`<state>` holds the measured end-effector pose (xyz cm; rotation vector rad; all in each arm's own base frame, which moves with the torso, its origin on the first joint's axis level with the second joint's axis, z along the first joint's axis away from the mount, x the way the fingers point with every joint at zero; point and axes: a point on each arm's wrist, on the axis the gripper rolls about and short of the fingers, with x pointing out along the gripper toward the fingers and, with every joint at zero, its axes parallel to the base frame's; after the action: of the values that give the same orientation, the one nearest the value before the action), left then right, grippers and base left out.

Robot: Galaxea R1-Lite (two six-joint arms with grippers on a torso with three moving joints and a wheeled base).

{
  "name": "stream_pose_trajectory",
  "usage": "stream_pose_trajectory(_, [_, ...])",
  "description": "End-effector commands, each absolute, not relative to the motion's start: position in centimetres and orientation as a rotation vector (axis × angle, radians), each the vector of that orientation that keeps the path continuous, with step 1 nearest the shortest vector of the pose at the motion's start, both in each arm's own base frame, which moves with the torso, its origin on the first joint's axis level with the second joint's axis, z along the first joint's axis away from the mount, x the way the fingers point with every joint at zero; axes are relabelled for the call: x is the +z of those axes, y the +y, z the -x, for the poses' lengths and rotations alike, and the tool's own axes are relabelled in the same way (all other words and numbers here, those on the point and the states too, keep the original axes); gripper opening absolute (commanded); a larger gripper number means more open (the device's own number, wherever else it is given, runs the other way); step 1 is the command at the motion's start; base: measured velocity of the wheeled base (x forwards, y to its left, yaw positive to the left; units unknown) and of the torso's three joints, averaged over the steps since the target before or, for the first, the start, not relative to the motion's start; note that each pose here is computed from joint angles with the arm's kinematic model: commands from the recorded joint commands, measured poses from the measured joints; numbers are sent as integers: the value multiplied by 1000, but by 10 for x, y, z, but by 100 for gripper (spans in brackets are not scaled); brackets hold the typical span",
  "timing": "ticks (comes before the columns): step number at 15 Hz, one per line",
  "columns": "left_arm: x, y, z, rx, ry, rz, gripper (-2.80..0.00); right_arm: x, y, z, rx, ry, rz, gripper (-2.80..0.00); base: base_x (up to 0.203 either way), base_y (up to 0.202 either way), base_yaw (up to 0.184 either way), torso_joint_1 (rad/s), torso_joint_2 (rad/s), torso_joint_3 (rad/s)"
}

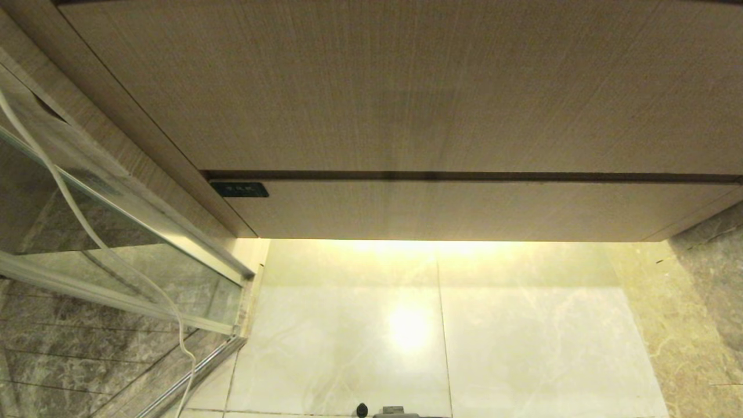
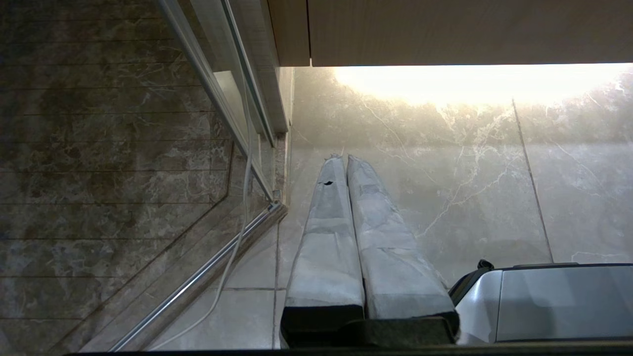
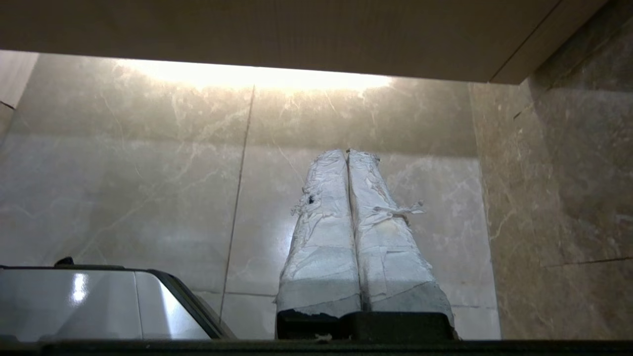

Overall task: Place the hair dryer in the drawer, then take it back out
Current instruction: Pull open the drawer

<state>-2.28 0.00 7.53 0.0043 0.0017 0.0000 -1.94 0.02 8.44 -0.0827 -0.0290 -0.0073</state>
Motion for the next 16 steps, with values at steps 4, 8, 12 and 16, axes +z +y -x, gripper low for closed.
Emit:
stream_pose_trajectory(4, [75, 0, 23, 0, 2, -5, -280, 82, 0, 23, -3, -67, 49, -280, 0, 0, 0, 0, 0, 0])
stream_pose_trajectory(8, [75, 0, 23, 0, 2, -5, -280, 75, 0, 25, -3, 50, -10, -280, 0, 0, 0, 0, 0, 0])
stream_pose_trajectory(12, [75, 0, 23, 0, 2, -5, -280, 75, 0, 24, -5, 21, -14, -280, 0, 0, 0, 0, 0, 0])
stream_pose_trajectory(16, [75, 0, 23, 0, 3, -5, -280, 76, 0, 23, -9, -12, -35, -280, 0, 0, 0, 0, 0, 0])
